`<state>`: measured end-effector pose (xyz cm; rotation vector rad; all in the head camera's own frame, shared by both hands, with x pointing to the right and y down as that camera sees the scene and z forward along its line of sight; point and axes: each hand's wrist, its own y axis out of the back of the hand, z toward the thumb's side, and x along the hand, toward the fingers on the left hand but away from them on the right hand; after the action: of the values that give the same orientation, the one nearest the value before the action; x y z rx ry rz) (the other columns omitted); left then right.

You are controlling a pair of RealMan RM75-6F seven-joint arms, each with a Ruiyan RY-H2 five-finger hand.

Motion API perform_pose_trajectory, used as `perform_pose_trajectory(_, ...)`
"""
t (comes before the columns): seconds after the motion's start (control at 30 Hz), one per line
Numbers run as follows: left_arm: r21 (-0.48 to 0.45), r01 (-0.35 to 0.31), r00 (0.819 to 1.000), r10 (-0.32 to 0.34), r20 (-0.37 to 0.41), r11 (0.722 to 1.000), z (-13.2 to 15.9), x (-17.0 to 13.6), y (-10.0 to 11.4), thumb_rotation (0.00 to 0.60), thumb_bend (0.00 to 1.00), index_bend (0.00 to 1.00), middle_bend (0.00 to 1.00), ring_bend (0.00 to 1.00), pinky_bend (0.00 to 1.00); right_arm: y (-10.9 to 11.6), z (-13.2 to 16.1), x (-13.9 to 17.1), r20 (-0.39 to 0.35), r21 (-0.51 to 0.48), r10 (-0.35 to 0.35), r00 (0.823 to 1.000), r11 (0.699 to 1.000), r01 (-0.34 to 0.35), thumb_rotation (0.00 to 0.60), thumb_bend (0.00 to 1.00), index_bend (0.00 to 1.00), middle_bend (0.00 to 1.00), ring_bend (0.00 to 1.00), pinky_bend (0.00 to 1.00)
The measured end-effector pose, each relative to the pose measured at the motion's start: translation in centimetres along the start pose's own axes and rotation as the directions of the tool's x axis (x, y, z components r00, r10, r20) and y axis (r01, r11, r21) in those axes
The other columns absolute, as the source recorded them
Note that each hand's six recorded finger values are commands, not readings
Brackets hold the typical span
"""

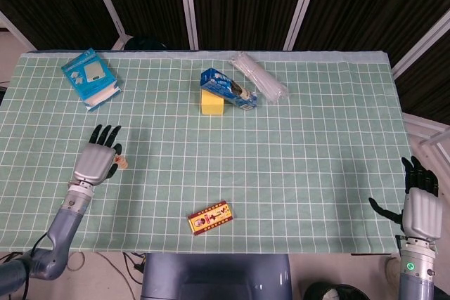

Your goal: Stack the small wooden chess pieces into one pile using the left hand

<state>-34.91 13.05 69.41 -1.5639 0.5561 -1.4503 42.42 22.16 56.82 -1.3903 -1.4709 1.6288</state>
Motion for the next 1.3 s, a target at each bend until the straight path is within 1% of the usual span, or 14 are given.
perform_pose_trajectory(1.3, 0.016, 0.014, 1.0, -0.014, -0.002, 1.0, 0.59, 0.28, -0.63, 0.6, 0.32, 0.44, 0.03, 0.0, 0.0, 0.0, -0.09, -0.03, 0.004, -0.001, -0.001, 1.0, 1.0, 0.001, 0.6, 0.23, 0.09, 0.01, 0.09, 0.0)
